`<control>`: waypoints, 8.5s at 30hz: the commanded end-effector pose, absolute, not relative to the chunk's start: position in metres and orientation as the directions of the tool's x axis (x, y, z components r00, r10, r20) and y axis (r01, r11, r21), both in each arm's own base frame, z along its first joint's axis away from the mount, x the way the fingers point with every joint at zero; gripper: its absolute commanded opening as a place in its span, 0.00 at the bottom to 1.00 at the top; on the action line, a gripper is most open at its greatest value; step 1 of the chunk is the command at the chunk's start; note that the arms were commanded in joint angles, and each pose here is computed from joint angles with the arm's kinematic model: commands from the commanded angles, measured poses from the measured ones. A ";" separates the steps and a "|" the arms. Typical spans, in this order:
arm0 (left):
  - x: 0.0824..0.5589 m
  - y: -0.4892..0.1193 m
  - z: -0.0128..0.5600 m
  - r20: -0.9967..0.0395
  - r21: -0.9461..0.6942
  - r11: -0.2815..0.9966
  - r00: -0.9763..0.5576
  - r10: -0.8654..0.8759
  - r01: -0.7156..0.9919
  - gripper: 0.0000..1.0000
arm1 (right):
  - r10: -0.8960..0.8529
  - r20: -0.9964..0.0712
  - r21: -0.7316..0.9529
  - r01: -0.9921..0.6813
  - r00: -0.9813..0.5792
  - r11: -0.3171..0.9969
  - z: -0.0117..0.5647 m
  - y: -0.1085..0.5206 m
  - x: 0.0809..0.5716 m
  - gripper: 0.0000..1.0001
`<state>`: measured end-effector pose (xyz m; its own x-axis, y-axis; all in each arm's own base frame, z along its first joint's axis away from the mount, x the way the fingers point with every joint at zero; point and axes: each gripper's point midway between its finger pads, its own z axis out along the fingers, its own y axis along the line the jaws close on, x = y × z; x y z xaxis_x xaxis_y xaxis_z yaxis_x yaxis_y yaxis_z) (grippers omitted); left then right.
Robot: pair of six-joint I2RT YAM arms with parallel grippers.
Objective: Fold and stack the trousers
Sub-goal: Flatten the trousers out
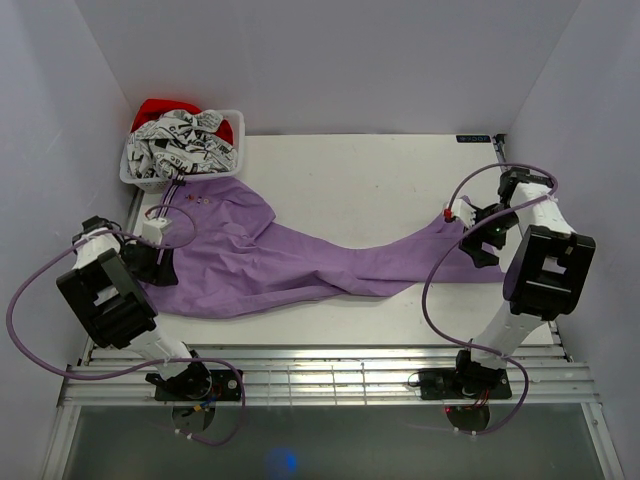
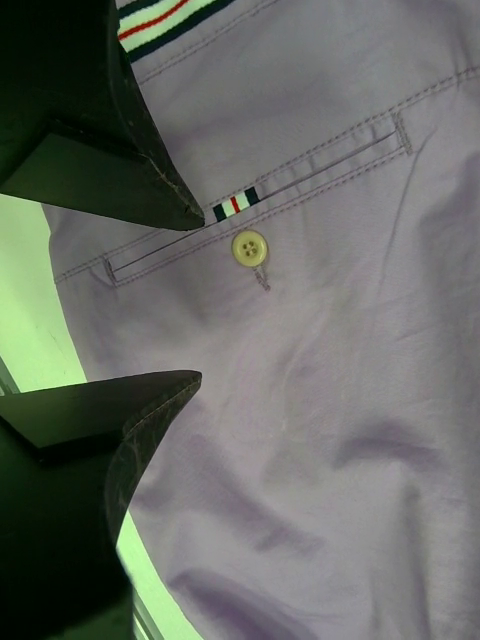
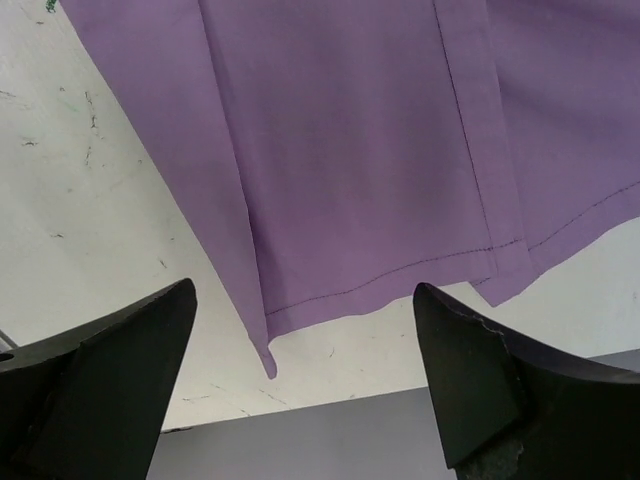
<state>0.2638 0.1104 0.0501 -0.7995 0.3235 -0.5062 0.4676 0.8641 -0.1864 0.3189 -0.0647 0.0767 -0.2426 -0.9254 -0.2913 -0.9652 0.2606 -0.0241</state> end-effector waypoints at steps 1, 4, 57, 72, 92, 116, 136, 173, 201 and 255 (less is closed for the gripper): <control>0.263 0.103 0.059 -0.543 -0.171 0.855 -0.771 0.333 0.490 0.69 | -0.936 -0.286 -0.041 -0.973 -0.207 0.228 0.072 -0.066 0.325 0.95; 0.259 0.099 0.054 -0.536 -0.188 0.850 -0.777 0.330 0.491 0.69 | -0.935 -0.285 -0.042 -0.971 -0.213 0.234 0.061 -0.067 0.329 0.94; 0.266 0.107 0.060 -0.549 -0.150 0.879 -0.778 0.307 0.452 0.71 | -0.933 -0.229 -0.651 -0.669 -0.277 0.358 0.177 -0.064 0.572 0.97; 0.271 0.091 0.073 -0.580 -0.245 0.856 -0.776 0.247 0.455 0.73 | -0.970 -0.240 -0.339 -0.940 0.038 0.047 0.104 -0.118 0.374 0.84; 0.270 0.095 0.064 -0.540 -0.277 0.863 -0.811 0.224 0.423 0.73 | -0.951 -0.282 -0.213 -0.975 0.126 -0.066 -0.011 -0.113 0.394 0.79; 0.278 0.101 0.073 -0.602 -0.169 0.901 -0.766 0.227 0.400 0.63 | -0.971 -0.236 -0.068 -0.995 -0.049 0.067 0.120 -0.068 0.194 0.08; 0.297 0.141 0.069 -0.628 -0.047 0.971 -0.763 0.155 0.236 0.39 | -0.750 -0.158 0.150 -0.767 -0.642 0.624 0.055 -0.159 0.341 0.08; 0.257 0.265 0.037 -0.468 0.099 0.995 -0.882 0.061 0.017 0.00 | -0.805 0.020 0.231 -0.780 -0.593 0.581 0.019 -0.153 0.279 0.08; 0.288 0.115 0.134 -0.715 -0.008 0.900 -0.631 0.300 0.437 0.79 | -0.838 -0.183 0.023 -0.854 -0.514 0.519 0.093 -0.121 0.290 0.99; 0.387 0.175 0.023 -0.487 -0.010 0.999 -0.873 0.034 0.044 0.69 | -0.708 -0.221 -0.181 -0.685 -0.671 0.706 -0.003 -0.086 0.423 0.39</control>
